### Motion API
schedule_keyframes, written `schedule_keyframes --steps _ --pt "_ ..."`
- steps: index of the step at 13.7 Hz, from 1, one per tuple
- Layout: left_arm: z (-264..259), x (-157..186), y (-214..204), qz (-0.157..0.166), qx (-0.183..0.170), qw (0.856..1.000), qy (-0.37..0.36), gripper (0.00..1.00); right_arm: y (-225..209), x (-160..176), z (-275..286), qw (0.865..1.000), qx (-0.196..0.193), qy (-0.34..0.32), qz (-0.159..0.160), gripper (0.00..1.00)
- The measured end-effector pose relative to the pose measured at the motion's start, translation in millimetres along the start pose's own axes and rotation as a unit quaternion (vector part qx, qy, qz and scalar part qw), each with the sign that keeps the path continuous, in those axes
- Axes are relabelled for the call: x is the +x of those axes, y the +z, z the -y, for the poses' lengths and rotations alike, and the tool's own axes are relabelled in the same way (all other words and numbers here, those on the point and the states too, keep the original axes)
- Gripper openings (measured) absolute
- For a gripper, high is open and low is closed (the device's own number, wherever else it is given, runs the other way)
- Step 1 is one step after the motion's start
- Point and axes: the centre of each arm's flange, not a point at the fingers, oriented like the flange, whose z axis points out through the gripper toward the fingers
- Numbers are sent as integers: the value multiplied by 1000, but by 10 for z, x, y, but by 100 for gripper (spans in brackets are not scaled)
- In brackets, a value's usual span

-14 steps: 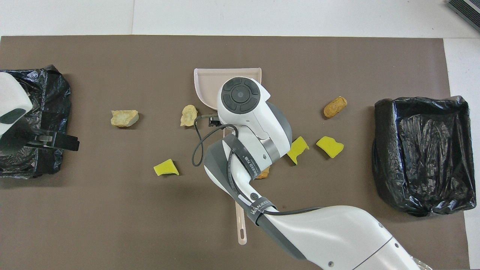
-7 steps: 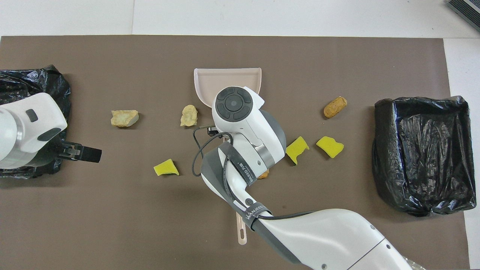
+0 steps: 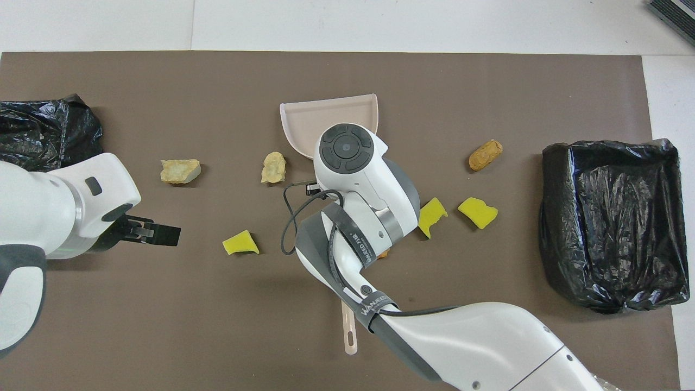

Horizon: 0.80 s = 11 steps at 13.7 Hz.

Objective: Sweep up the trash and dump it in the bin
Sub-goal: 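Grasp the dustpan handle with the right gripper while the left gripper approaches, then grasp the beige brush with the left gripper while the right gripper positions the dustpan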

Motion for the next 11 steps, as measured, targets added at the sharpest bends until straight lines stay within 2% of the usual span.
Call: schedule_keyframes --steps 2,4,6,9,11 --pt "-87 10 123 -2 0 1000 8 100 -130 119 -218 999 20 -30 -4 32" --pt "-191 16 296 -10 0 1000 17 100 -516 251 -560 998 32 -52 -28 32" --pt "-382 -12 518 -12 -2 1000 27 100 -985 304 -1032 993 30 -104 -41 32" --pt "-947 -115 752 -12 -5 999 32 100 -1344 309 -1921 978 19 -206 -25 32" --pt "-1496 -240 920 -14 -8 999 30 100 -1379 320 -2581 960 18 -280 -8 32"
